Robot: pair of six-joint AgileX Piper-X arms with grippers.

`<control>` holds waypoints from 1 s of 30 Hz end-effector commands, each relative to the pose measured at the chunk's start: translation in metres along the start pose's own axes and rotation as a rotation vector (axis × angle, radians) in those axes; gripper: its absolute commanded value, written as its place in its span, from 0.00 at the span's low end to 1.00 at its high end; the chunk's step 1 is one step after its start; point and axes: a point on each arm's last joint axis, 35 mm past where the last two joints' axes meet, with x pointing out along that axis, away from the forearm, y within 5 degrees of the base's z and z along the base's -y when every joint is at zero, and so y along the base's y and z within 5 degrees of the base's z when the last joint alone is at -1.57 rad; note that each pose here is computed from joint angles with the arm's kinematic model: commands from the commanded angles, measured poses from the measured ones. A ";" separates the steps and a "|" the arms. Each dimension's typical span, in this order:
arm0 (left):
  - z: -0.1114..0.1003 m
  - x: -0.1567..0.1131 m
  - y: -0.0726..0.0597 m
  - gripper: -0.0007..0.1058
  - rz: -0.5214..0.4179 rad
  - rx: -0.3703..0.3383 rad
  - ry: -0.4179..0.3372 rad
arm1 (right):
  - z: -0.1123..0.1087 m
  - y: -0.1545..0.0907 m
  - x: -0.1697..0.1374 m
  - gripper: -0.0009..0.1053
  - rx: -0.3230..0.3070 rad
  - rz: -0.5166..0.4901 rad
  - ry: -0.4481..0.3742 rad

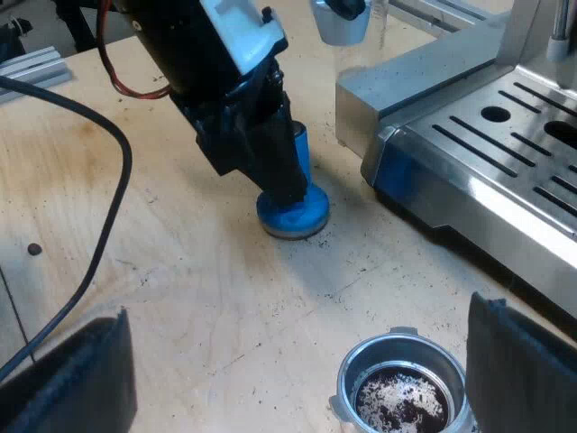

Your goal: Grind coffee beans and then tamp

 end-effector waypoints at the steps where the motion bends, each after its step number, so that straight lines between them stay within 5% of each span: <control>1: 0.001 0.001 0.000 0.40 -0.014 -0.001 -0.004 | 0.006 -0.001 -0.001 0.72 0.001 0.002 -0.030; 3: 0.001 0.001 0.000 0.57 -0.016 -0.001 -0.004 | 0.006 -0.001 -0.001 0.72 0.003 0.002 -0.030; 6: 0.002 0.001 -0.001 0.63 -0.027 -0.009 -0.006 | 0.005 -0.001 -0.001 0.72 -0.001 0.004 -0.017; 17: 0.029 -0.030 -0.007 0.63 -0.022 -0.033 -0.032 | 0.010 -0.002 -0.002 0.72 0.004 0.013 0.048; 23: 0.032 -0.066 -0.014 0.63 -0.026 -0.010 -0.142 | 0.027 -0.006 -0.008 0.72 -0.043 0.035 0.201; 30: 0.019 -0.120 -0.025 0.63 -0.034 0.014 -0.300 | 0.062 -0.014 -0.016 0.72 -0.021 0.030 0.197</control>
